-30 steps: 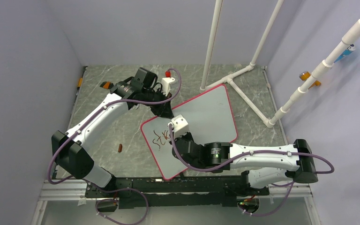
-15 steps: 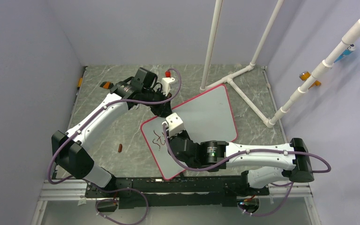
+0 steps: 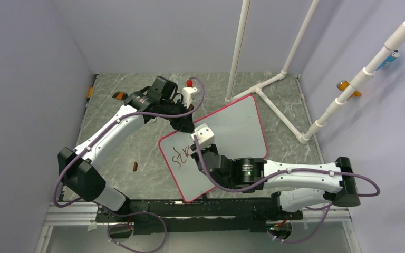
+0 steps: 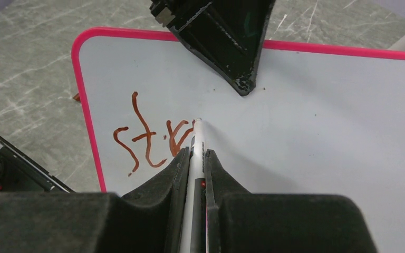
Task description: Write a sentence on the whiteboard
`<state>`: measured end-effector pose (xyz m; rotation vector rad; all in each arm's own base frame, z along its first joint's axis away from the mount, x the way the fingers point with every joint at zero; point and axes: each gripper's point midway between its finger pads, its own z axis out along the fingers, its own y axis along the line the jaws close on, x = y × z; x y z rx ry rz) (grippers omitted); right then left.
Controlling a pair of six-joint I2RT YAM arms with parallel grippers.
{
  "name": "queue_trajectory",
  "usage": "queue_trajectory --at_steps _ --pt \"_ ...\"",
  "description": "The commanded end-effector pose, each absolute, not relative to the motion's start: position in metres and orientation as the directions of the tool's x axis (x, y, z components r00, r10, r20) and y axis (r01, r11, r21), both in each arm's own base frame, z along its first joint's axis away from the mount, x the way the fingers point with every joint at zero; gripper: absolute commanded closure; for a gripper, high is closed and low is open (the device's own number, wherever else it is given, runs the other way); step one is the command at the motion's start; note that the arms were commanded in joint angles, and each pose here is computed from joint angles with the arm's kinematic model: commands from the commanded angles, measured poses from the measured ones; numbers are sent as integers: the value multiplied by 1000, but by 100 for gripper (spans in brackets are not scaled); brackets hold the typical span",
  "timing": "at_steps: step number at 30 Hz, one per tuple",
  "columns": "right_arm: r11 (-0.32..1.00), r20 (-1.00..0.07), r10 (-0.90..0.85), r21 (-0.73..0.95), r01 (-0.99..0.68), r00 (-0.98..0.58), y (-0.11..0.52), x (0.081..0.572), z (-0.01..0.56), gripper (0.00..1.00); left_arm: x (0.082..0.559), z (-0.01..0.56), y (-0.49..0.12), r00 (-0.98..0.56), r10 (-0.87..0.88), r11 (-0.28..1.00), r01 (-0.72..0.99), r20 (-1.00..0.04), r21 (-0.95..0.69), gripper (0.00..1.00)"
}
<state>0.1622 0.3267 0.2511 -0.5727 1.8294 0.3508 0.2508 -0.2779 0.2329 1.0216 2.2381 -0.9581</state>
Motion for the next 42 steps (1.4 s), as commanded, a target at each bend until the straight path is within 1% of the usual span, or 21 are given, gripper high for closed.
queue_trajectory --at_steps 1,7,20,29,42 --pt "848 -963 -128 17 -530 -236 317 164 267 100 306 206 -235 -487 562 629 777 -669 -36 100" --pt "859 -958 -144 3 -512 -248 311 165 255 100 308 207 -237 -493 551 639 768 -674 -39 100" --pt "857 -957 -162 -16 -515 -240 322 169 249 100 310 211 -241 -497 523 648 759 -692 -56 100" --pt "869 -942 -192 -32 -494 -277 316 171 227 100 310 212 -243 -499 516 645 761 -696 -68 100" --pt "867 -911 -200 6 -498 -360 298 158 197 100 308 216 -247 -492 506 634 769 -709 -81 100"
